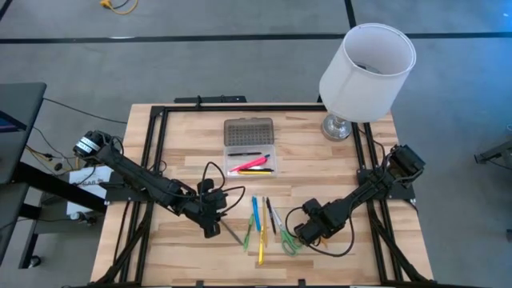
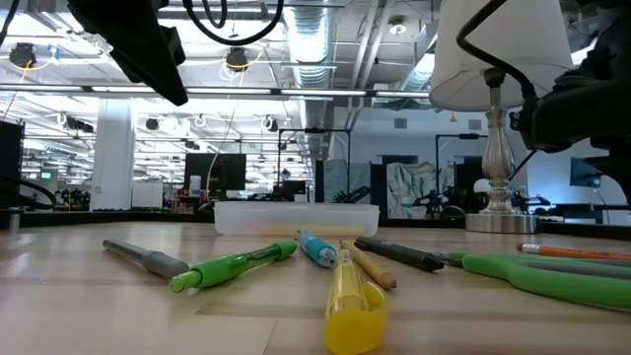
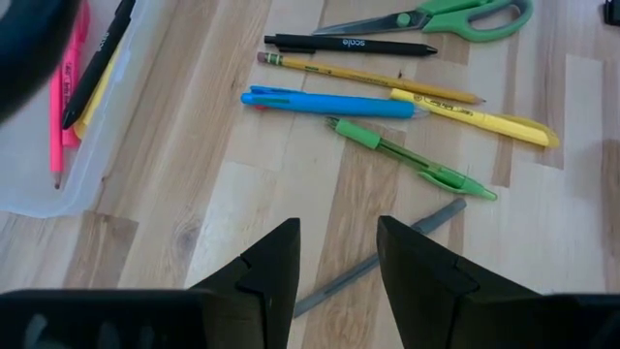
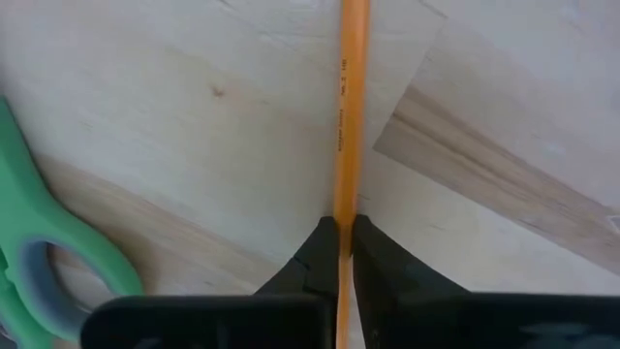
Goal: Pick & place school supplies into a supply box
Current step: Put the orange pencil into the supply box
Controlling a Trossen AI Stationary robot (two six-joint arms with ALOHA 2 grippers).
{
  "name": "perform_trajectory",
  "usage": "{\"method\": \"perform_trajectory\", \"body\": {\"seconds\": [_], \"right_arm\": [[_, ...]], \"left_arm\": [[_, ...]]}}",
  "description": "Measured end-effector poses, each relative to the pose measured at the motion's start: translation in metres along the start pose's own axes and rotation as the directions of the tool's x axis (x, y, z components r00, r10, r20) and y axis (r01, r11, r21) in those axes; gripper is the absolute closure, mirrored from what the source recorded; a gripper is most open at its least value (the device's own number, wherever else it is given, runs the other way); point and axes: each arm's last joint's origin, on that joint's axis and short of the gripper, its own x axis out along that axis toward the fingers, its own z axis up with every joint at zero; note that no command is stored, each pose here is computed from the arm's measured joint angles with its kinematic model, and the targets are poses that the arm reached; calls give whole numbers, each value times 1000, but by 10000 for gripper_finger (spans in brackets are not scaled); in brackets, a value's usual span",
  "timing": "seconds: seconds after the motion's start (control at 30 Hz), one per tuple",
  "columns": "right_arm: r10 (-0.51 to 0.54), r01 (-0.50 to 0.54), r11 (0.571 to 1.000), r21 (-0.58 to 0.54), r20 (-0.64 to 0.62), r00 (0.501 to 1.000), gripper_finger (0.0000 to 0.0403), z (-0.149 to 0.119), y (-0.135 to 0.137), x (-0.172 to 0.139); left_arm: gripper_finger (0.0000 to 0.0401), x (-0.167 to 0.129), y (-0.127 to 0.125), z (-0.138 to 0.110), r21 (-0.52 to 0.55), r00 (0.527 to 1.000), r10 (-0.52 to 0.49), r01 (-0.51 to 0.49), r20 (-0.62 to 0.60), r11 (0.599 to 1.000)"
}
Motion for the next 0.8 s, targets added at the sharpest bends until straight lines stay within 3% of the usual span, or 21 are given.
{"method": "perform_trajectory", "body": {"seconds": [0.33,0.8], "right_arm": [[-23,24,999,-34,16,1000,398,0,2,-5],[26,-24,996,-89,26,999,399,0,12,-17]], "left_arm": [[269,0,0,0,2,1000,4,-4,-3,1000],[269,0,1,0,2,1000,20,-20,6,1000]]}}
